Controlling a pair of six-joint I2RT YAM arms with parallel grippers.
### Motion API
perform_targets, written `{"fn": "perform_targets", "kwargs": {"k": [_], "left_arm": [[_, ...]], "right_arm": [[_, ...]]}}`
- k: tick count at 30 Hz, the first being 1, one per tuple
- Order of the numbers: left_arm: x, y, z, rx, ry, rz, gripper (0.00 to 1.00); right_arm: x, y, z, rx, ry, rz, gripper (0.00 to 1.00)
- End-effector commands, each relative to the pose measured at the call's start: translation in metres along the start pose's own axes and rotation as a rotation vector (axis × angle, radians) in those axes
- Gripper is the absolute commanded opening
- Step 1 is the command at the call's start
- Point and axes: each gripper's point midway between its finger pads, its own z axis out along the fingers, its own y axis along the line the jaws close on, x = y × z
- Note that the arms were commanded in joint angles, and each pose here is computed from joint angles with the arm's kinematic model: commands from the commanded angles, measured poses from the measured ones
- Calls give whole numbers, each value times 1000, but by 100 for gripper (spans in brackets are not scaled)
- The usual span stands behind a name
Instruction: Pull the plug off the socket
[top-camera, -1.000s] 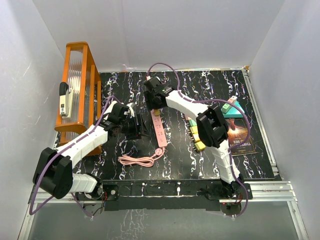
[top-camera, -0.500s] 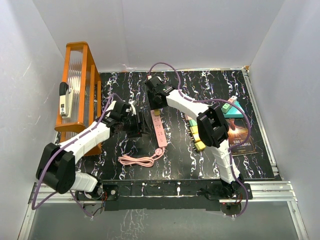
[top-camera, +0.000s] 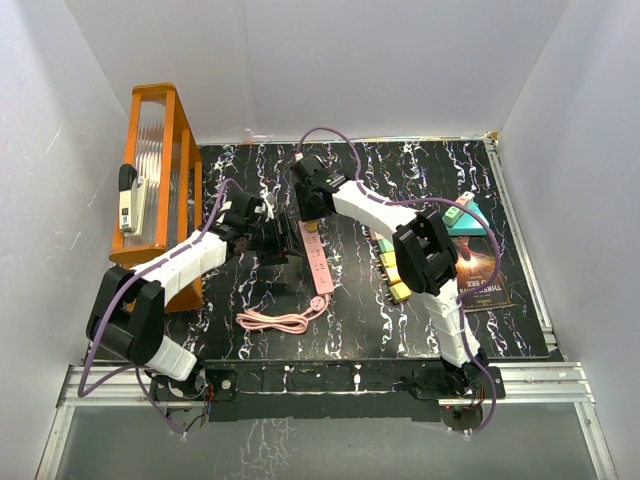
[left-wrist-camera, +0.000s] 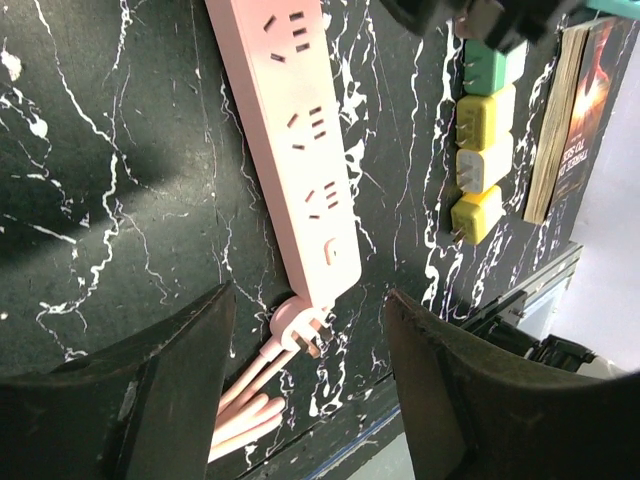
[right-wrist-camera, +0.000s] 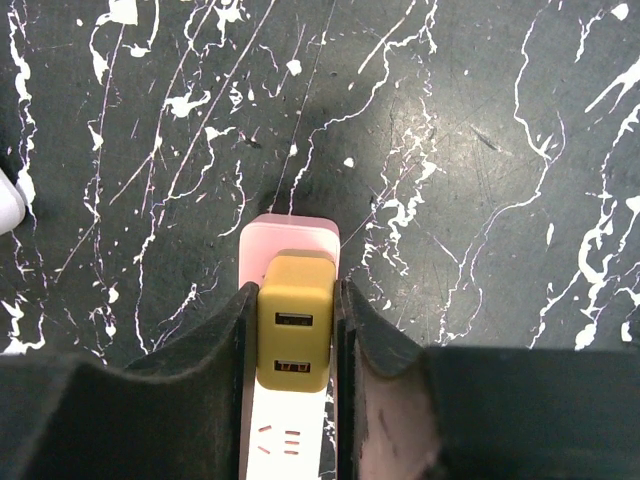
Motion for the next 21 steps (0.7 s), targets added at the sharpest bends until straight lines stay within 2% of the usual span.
{"fn": "perform_targets", "kwargs": {"k": [1,5,10,14,21], "left_arm": [[-15,-14,5,74,1,-42,58],[-23,-19,21,117,24,-72,56],[-39,-19,45,133,33,-92,56],[-46,-1,71,56,44,-113,54],[-44,54,101,-185,50,-153,51]], "right_arm": [[-19,11,-12,-71,-67,20,7],[-25,16,-25,-220,-81,84,0],[-31,12,-39,-365,-111,149,0],[-30,10,-45,-415,-111,167,0],[-42,12,-64,-433,-148,155,0]]}}
